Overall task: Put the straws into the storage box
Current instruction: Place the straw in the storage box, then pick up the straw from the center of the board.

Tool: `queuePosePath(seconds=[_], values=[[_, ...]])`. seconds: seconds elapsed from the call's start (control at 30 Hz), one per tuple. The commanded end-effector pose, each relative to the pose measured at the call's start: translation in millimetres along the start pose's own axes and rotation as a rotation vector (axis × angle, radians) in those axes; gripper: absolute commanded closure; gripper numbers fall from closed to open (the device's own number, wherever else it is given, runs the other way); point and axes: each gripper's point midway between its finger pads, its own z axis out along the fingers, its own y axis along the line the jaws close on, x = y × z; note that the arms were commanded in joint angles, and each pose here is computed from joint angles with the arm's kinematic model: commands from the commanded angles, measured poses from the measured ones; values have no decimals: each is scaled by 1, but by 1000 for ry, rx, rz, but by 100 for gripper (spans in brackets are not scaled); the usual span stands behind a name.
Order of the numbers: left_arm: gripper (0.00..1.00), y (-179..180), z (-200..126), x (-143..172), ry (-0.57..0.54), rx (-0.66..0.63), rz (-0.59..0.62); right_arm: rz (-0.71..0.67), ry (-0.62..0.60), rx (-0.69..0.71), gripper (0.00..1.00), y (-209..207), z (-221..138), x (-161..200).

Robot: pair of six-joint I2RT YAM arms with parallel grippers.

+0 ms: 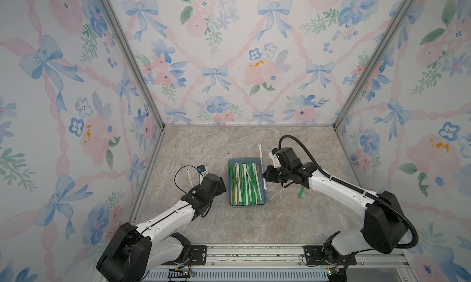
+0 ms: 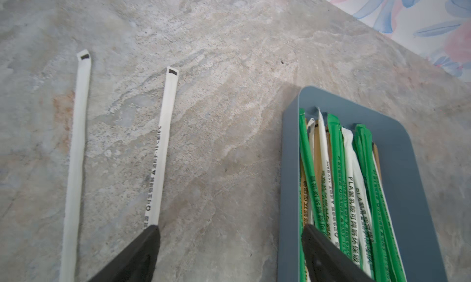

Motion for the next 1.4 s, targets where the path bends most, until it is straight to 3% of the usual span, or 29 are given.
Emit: queuePosePath(seconds=[0.0,0.4,0.67,0.93,1.13,1.37], values=[[11,20,6,14,55,-50,26,51,36,-15,92,7,17,12],[17,48,22,20,118,-133,-3,50,145,99,91,-15,46,48],[24,52,27,23,134,-153,19,29,176,183,76,-31,52,54],[31,52,32,26,156,-163,45,-10,103,207,68,-29,31,38],[43,55,35,30,169,-180,59,-18,44,272,62,-51,3,21],[67,60,40,39,202,-198,72,28,-35,298,59,-84,-35,9]])
